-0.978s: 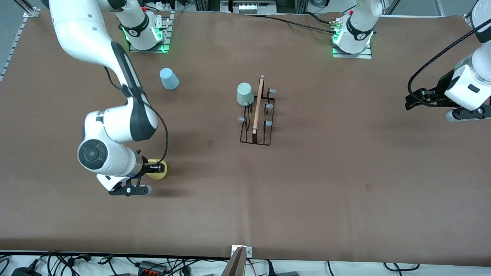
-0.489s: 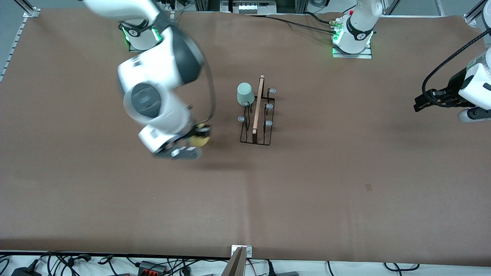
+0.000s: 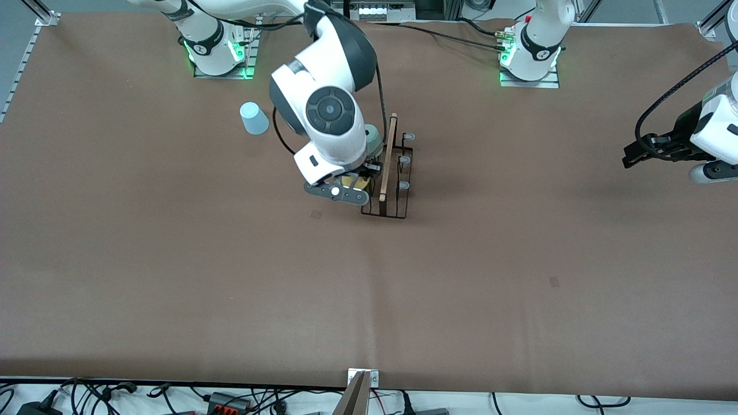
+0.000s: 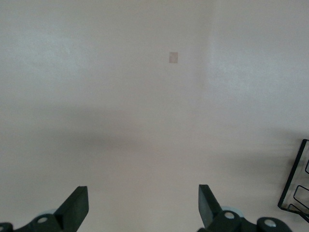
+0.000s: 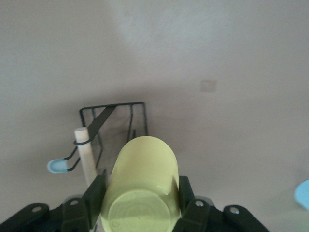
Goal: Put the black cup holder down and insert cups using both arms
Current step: 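Carry the yellow cup to the holder with the right gripper, then lower the yellow cup onto a holder peg with the right gripper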
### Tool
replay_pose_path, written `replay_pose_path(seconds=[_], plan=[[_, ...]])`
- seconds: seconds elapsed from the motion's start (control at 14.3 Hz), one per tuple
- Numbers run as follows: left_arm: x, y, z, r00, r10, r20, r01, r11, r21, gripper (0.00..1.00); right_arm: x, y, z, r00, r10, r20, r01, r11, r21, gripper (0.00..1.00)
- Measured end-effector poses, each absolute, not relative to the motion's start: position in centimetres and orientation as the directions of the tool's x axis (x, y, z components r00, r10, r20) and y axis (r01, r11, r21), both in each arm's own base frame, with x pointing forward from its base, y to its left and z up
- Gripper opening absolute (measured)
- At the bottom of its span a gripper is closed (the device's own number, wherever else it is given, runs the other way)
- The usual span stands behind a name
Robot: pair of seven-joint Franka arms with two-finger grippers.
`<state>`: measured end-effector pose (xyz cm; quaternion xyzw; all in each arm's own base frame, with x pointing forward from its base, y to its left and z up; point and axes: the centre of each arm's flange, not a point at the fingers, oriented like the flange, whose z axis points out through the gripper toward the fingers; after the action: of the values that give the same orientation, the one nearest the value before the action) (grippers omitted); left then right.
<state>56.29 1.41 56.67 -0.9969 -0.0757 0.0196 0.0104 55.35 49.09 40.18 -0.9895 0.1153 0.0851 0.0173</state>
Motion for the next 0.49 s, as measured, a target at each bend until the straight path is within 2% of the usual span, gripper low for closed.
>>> replay_pose_path(seconds=[0.49], plan=[[56.3, 1.4, 56.7, 0.988, 0.151, -0.037, 0.151, -0.988, -0.024, 1.0, 54.4, 50.7, 36.3, 0.953, -0.233, -0.191, -0.243, -0.97, -0.026, 0.65]])
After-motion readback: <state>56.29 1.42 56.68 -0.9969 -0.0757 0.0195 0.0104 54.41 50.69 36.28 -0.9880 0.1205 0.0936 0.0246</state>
